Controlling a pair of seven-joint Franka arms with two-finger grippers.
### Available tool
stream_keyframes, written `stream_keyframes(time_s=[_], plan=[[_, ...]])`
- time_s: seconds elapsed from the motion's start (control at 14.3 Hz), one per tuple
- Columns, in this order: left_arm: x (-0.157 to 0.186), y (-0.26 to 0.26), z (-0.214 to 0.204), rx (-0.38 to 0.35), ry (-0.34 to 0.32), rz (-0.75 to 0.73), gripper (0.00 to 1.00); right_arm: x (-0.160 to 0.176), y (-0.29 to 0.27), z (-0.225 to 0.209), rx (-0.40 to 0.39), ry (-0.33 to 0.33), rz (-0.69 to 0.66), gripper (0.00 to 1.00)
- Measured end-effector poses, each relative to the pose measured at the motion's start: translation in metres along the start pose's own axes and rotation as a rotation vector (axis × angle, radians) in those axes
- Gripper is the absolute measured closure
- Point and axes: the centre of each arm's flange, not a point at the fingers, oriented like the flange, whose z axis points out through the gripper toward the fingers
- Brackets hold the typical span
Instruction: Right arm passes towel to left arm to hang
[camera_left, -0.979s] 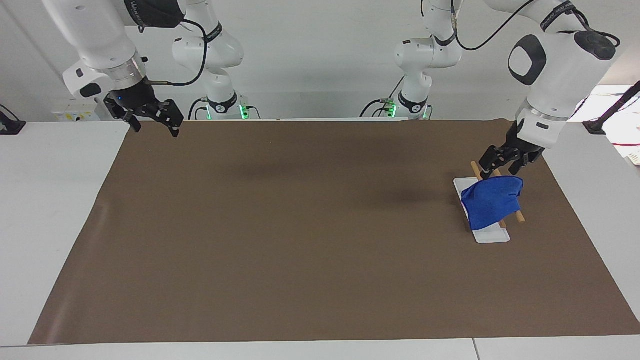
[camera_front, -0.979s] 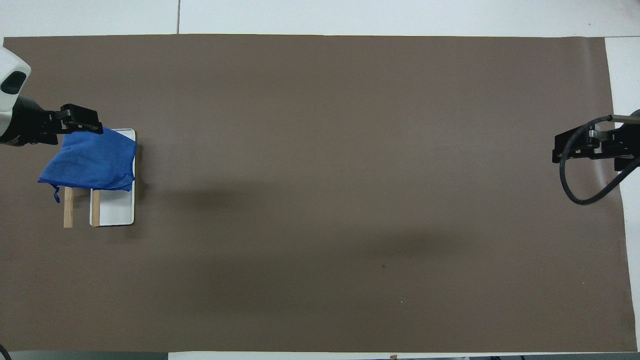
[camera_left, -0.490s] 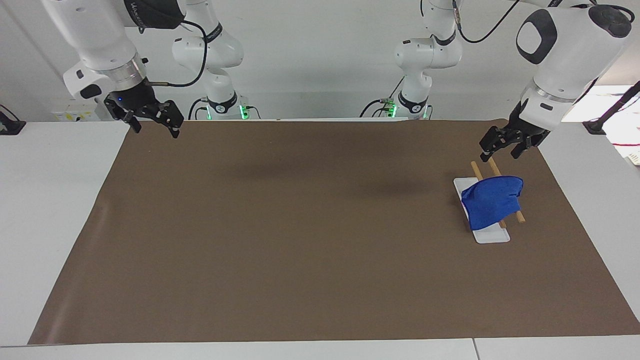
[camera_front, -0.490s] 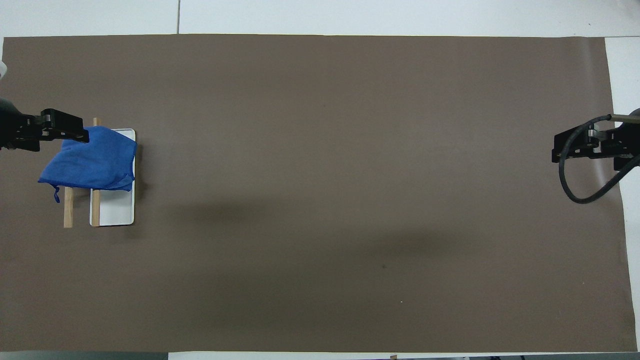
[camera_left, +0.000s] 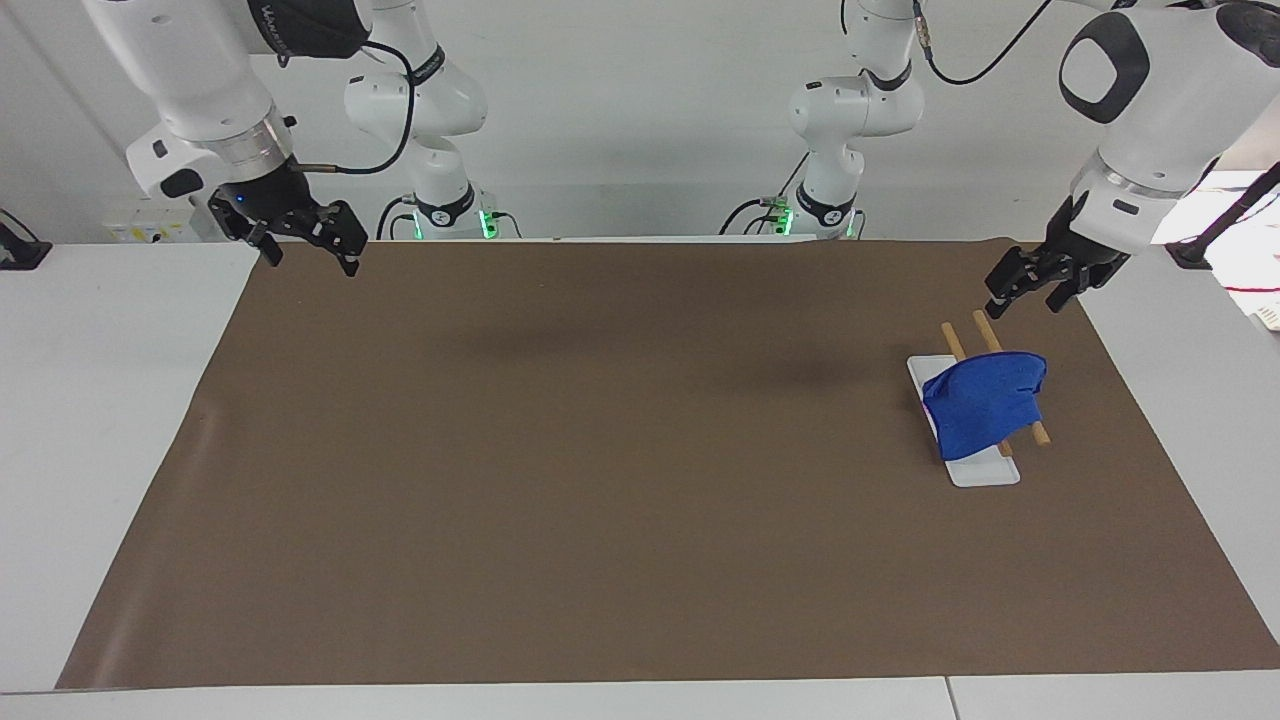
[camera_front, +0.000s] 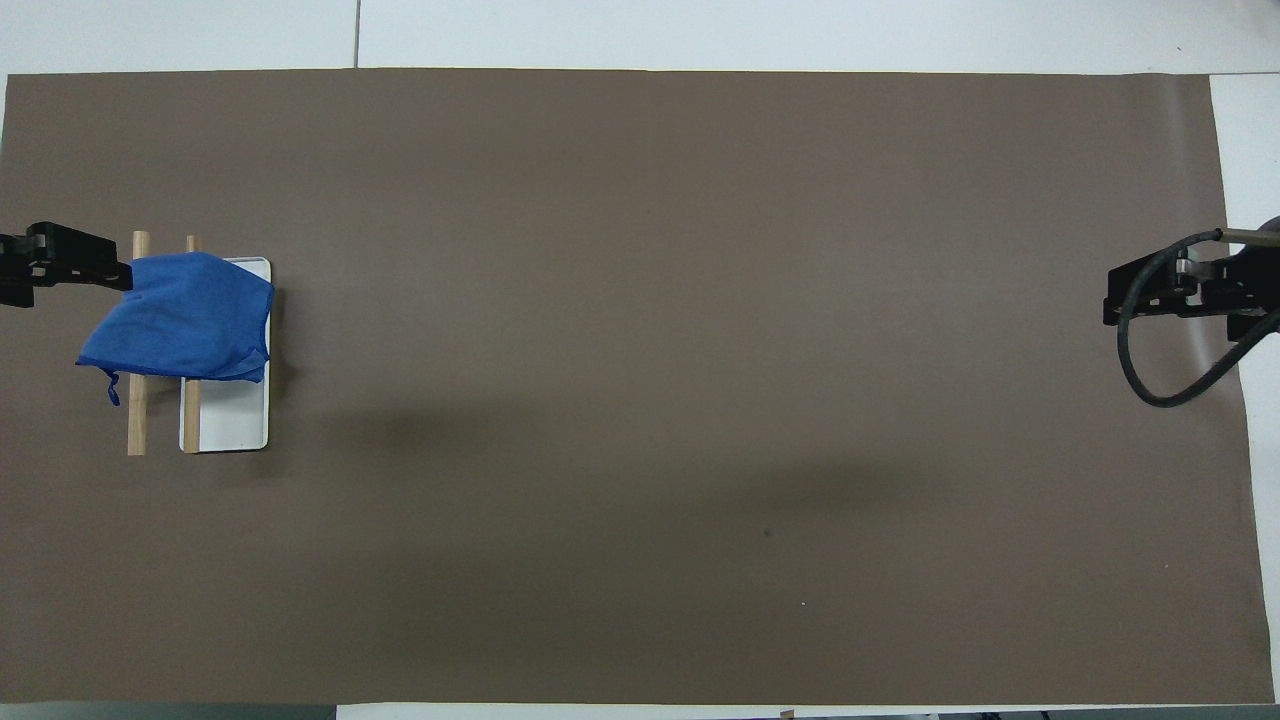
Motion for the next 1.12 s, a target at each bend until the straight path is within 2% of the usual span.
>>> stream_keyframes(time_s=[1.12], plan=[[-0.0007, -0.0037, 0.0023, 0.000, -0.009, 0.019, 0.07, 0.0000, -0.0004, -0.0003, 0.000, 0.001, -0.039, 0.00]])
